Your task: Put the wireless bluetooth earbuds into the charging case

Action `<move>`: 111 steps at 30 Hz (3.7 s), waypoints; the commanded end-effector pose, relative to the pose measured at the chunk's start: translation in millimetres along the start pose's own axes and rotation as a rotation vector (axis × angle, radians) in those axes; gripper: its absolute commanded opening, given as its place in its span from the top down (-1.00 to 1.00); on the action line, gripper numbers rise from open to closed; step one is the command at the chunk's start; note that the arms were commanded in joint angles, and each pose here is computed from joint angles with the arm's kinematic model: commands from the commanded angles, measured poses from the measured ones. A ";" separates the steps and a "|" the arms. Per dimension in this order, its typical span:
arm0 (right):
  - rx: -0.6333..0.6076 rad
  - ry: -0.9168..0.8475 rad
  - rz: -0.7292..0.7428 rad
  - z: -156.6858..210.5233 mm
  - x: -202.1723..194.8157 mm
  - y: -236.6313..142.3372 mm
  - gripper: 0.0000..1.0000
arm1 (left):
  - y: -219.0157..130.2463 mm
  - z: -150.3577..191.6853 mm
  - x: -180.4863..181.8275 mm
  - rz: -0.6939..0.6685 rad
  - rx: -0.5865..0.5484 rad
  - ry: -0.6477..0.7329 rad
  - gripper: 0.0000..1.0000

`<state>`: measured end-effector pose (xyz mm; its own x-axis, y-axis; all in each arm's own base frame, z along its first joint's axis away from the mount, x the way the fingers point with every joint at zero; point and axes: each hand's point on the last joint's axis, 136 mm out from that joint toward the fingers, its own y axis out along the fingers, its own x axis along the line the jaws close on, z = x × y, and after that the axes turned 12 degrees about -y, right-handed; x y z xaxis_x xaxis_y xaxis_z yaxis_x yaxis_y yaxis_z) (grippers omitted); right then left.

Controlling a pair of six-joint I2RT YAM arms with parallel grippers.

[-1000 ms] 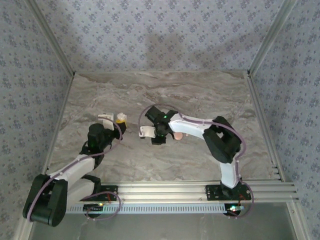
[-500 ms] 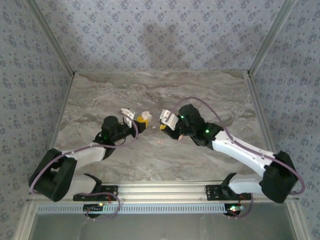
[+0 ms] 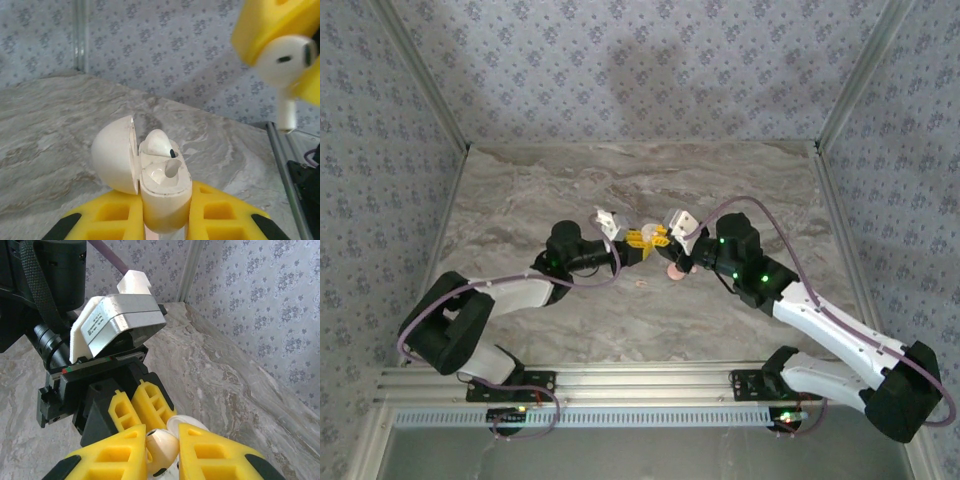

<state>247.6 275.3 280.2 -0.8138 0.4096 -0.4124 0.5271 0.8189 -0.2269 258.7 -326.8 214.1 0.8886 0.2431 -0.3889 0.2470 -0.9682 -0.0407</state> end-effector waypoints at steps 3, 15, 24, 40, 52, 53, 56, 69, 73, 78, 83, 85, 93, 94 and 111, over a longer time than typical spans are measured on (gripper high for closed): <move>-0.015 -0.011 -0.007 -1.6 -3.3 -1.3 0.61 | 7.8 -10.9 -21.0 0.103 -0.011 0.061 0.86; 0.034 -0.004 -0.002 14.2 -9.4 1.5 0.61 | 8.6 -15.8 -28.5 0.124 -0.013 0.082 0.86; 0.035 0.003 -0.021 15.2 -8.6 8.7 0.61 | 8.6 -18.9 -30.2 0.127 -0.018 0.088 0.86; 0.077 -0.013 0.021 21.0 -17.8 10.0 0.62 | 6.3 -20.5 -33.6 0.126 -0.017 0.096 0.86; 0.121 -0.041 -0.027 29.1 -8.1 12.4 0.62 | 4.6 -23.2 -35.6 0.122 -0.026 0.105 0.86; 0.132 -0.045 -0.037 30.9 -6.5 11.7 0.62 | 4.3 -22.9 -35.4 0.121 -0.025 0.105 0.86; 0.176 -0.062 -0.065 37.8 -1.9 9.7 0.61 | 4.0 -22.8 -36.0 0.122 -0.024 0.107 0.86; 0.224 -0.092 -0.124 42.2 5.5 14.5 0.48 | 1.9 -25.7 -37.8 0.117 -0.029 0.122 0.85; 0.210 -0.094 -0.110 36.3 2.1 13.4 0.38 | 1.4 -24.3 -37.2 0.113 -0.025 0.121 0.86; 0.166 -0.087 -0.086 21.5 -4.0 9.2 0.25 | 0.8 -22.0 -35.2 0.103 -0.021 0.121 0.86; 0.101 -0.066 -0.077 3.5 -8.3 2.4 0.15 | 0.3 -19.6 -32.6 0.089 -0.018 0.121 0.86; 0.068 -0.049 -0.071 -4.7 -11.1 -2.1 0.13 | -0.2 -18.2 -31.7 0.084 -0.015 0.128 0.86; 0.054 0.044 -0.089 -13.5 -18.8 -27.1 -0.10 | -3.0 -4.7 -30.3 0.072 0.045 0.178 0.86; 0.071 0.035 -0.104 -11.1 -17.1 -29.2 -0.18 | -3.4 -3.4 -30.6 0.073 0.054 0.186 0.86; 0.311 -0.076 -0.387 33.6 16.9 -14.7 -0.77 | -9.4 0.7 -44.9 0.126 0.109 0.267 0.86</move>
<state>247.7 249.5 252.7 -0.9276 0.1515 -0.3414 0.3369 0.7339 -0.5898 223.6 -325.0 212.5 0.9671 0.1648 -0.1940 0.1373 -0.9795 -0.1477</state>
